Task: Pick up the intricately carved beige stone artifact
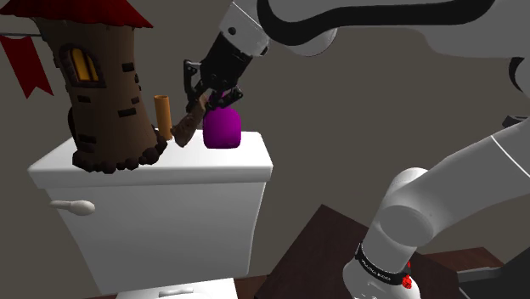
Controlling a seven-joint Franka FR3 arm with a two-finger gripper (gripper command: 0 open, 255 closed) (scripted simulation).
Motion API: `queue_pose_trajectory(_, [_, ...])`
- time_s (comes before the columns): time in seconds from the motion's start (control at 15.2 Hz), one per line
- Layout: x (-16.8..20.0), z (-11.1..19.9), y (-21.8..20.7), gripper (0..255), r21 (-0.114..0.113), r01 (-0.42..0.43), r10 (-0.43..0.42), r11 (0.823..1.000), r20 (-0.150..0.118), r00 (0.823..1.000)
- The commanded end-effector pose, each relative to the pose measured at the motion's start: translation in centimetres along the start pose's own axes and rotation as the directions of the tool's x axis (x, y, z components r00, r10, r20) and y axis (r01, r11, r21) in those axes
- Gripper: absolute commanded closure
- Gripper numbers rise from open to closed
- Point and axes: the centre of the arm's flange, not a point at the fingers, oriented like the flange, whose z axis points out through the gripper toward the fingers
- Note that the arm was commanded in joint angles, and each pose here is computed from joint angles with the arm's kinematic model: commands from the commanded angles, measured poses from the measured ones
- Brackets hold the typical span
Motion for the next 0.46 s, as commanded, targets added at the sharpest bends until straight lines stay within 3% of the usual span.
queue_pose_trajectory(0.0, [0.3,-1.0,-0.5,255,0.0,0.0,0.0,1.0,0.0,1.0])
queue_pose_trajectory(0.4, [0.9,-2.9,-1.5,255,0.0,0.0,0.0,1.0,0.0,1.0])
